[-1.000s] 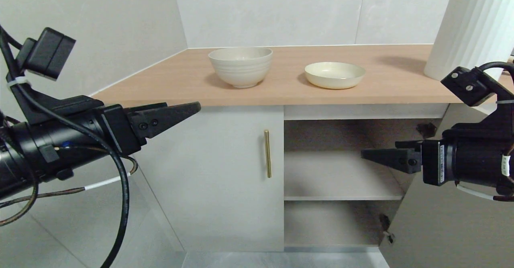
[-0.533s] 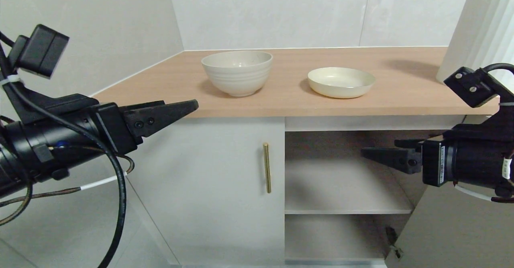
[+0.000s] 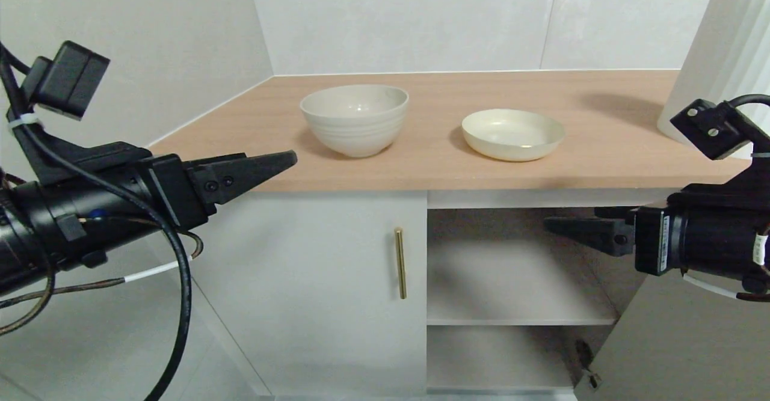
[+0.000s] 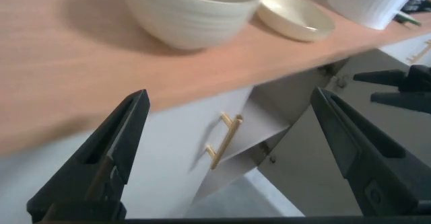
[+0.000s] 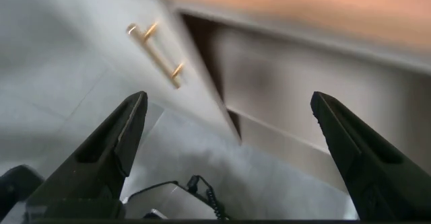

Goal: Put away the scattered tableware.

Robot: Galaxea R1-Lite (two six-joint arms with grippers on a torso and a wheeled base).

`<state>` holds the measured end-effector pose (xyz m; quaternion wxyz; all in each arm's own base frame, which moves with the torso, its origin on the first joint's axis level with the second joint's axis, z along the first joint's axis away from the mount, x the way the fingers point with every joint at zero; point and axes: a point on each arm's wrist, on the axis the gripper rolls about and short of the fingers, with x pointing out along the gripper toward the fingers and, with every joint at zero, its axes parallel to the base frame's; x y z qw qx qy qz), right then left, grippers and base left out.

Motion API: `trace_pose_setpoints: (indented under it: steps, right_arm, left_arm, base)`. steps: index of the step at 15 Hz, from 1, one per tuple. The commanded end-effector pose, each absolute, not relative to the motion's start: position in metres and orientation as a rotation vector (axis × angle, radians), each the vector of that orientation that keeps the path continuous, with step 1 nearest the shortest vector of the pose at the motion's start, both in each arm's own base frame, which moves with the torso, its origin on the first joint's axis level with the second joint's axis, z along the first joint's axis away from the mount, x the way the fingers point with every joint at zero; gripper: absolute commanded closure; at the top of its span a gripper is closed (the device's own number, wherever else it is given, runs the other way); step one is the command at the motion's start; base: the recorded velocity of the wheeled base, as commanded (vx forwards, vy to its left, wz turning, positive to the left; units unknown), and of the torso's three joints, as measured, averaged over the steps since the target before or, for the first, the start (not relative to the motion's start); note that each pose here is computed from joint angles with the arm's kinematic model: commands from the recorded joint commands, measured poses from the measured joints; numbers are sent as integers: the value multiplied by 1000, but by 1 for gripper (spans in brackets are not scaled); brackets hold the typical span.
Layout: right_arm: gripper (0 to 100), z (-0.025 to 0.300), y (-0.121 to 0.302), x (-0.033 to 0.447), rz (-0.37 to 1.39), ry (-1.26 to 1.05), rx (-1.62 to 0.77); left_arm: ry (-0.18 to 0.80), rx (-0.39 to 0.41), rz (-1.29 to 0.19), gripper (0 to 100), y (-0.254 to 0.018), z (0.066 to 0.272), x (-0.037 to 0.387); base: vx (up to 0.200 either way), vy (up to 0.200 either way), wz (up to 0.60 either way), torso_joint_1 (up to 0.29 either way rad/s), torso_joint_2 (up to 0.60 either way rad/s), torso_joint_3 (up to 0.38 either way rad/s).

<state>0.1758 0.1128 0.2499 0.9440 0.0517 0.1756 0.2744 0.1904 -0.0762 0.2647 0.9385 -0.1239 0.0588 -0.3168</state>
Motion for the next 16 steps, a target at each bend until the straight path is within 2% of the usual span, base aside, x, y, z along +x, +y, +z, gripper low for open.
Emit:
trace_pose_setpoints:
  steps: [1,9,13,16]
  right_arm:
    - [0,250,112,174,563,354,106]
    - [0,250,117,182,567,339,109]
    - [0,253,121,207,544,247,113]
    - [0,268,131,236,504,200,85]
  left_arm:
    - [119,-254,-648,0,-77,265,191]
    - [138,-253,-646,0,-78,261,196]
    - [160,-256,-622,0,-80,258,215]
    - [164,-257,-603,0,-82,260,234]
  base:
    - [0,0,0,61,-574,-364]
    - [0,0,0,121,-474,-329]
    - [0,0,0,173,-478,-314]
    - [0,0,0,84,-199,-132]
